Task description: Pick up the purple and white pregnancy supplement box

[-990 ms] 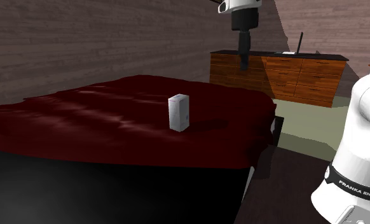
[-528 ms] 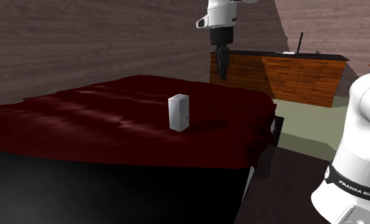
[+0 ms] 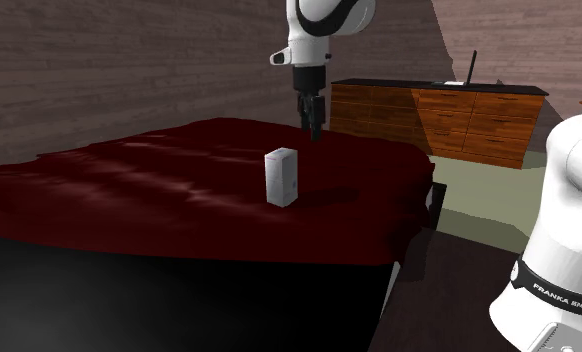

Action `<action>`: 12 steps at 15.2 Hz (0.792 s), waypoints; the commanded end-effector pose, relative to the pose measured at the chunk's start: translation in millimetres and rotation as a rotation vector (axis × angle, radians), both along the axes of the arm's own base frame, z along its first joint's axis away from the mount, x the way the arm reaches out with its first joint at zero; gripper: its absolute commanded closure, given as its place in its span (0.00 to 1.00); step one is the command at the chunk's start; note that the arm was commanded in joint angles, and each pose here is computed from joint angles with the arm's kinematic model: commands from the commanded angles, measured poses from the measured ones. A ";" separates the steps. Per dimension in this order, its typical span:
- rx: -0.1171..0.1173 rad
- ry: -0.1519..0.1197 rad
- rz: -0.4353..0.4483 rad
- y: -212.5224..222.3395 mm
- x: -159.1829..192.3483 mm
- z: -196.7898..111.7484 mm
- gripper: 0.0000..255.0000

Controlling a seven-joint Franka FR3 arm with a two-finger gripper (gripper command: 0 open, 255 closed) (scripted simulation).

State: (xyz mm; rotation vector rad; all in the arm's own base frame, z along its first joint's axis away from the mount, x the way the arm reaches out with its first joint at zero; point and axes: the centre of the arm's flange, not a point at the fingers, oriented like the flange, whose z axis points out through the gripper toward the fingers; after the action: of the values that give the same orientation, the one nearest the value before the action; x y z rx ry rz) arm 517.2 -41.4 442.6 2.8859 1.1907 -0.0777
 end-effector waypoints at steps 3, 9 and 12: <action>0.007 -0.013 0.144 12.3 45.8 -24.4 0.00; 0.014 -0.025 0.277 30.4 85.4 -55.9 0.00; 0.014 -0.025 0.277 30.4 85.4 -71.7 0.00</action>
State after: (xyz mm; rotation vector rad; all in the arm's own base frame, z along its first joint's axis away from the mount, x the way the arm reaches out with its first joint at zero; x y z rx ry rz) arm 601.7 -11.3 376.1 2.6925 1.5753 -0.0298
